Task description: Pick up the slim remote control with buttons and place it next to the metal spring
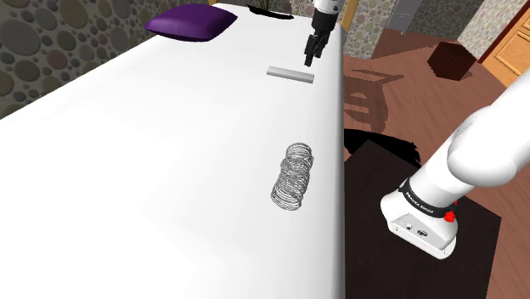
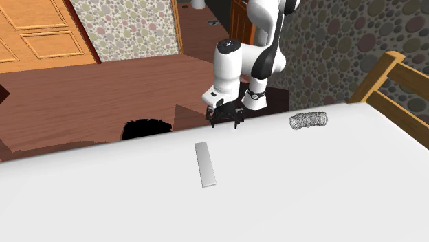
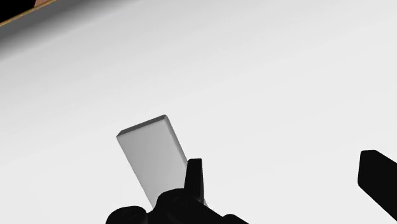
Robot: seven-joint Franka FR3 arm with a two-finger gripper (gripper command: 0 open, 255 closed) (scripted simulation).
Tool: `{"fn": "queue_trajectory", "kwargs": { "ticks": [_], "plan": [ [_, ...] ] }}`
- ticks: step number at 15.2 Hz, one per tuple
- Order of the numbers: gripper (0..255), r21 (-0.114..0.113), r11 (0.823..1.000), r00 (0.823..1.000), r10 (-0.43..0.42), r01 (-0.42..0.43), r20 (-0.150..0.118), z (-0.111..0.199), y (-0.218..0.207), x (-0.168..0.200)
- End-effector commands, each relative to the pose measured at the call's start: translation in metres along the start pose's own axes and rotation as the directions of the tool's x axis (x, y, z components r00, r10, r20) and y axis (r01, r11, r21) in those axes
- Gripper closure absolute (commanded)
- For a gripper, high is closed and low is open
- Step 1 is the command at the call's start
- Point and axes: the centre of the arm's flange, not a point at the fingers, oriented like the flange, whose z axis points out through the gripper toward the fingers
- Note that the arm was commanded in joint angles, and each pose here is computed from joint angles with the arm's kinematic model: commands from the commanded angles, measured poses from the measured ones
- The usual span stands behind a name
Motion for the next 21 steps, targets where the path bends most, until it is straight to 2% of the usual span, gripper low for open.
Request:
{"fn": "queue_trajectory", "kwargs": {
  "ticks": [1,10,18,21],
  "plan": [
    [0,-0.005,1.0,1.0,-0.024,0.024,0.006,0.016,0.016,0.022],
    [0,-0.022,0.992,0.992,-0.124,0.124,0.033,0.082,0.072,0.104],
    [0,-0.022,0.992,0.991,-0.126,0.127,0.034,0.124,0.075,0.105],
    [0,-0.022,0.992,0.991,-0.126,0.127,0.034,0.124,0.075,0.105]
  ]
}}
